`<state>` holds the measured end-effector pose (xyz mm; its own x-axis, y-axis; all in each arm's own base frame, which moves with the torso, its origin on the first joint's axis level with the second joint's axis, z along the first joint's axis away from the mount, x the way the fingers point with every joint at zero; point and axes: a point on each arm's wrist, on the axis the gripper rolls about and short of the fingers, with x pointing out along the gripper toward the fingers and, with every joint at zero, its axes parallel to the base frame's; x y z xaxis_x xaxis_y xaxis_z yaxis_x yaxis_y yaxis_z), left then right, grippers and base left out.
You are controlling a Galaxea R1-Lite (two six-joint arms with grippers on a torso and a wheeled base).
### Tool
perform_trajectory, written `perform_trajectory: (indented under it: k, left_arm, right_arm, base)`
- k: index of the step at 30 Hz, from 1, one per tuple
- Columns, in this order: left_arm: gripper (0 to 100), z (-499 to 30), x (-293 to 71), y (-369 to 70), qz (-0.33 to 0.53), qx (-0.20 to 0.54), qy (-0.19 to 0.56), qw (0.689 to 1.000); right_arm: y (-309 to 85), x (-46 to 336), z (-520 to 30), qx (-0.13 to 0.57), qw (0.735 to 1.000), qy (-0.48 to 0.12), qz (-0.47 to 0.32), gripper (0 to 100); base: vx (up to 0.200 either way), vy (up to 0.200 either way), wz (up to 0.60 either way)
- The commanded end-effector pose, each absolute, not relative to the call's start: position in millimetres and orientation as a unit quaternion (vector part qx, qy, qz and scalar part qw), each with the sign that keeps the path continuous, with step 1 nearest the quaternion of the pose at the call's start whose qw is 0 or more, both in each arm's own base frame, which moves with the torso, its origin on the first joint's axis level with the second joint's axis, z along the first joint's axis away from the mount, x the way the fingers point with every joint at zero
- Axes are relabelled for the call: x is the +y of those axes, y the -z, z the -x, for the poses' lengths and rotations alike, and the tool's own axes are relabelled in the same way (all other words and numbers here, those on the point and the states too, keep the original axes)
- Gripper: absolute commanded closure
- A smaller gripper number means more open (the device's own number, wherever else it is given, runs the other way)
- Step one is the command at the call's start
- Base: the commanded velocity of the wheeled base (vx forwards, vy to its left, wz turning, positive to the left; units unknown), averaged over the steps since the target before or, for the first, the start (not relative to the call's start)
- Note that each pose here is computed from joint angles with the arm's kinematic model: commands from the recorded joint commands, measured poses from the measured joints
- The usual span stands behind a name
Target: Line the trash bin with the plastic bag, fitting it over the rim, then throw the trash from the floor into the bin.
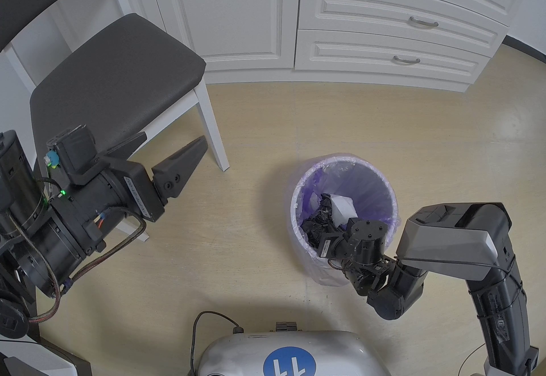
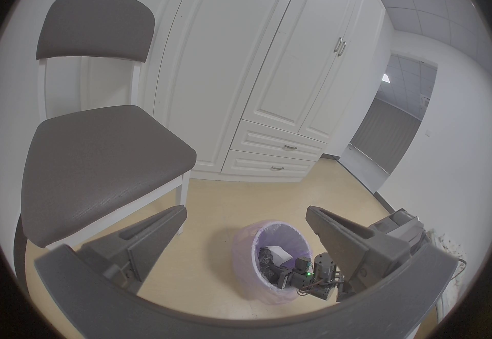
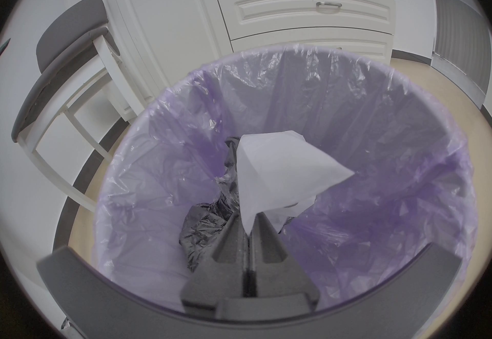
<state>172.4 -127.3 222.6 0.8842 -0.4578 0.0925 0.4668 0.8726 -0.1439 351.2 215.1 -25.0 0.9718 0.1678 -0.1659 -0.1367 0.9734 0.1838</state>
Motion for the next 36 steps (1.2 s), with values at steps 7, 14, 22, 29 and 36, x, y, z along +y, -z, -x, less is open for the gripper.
perform_trajectory:
  k: [7,14,22,29,36]
  left_arm:
    - [0,-172,-128,-222,0.081,-0.027,0.24,0.967]
    - [0,-172,-128,-223,0.082,-0.028,0.241,0.967]
    - [0,-172,-128,-223,0.082,-0.028,0.241,0.967]
    - [0,-172,-128,-223,0.082,-0.028,0.241,0.967]
    - [0,-172,-128,-223,0.082,-0.028,0.241,0.967]
  right_arm:
    - [23,215,-350,0.089,0.989,-0.077,-0.086,100]
    - [10,216,-348,0.078,0.99,-0.078,-0.091,100]
    - [-2,221,-337,0.074,0.989,-0.089,-0.092,100]
    - [4,221,-338,0.079,0.989,-0.088,-0.088,100]
    - [2,219,-339,0.077,0.989,-0.086,-0.089,100]
  base:
    - [0.0,0.0,0.0]
    - [0.0,0.0,0.0]
    - [0.0,0.0,0.0]
    - [0.0,0.0,0.0]
    - [0.0,0.0,0.0]
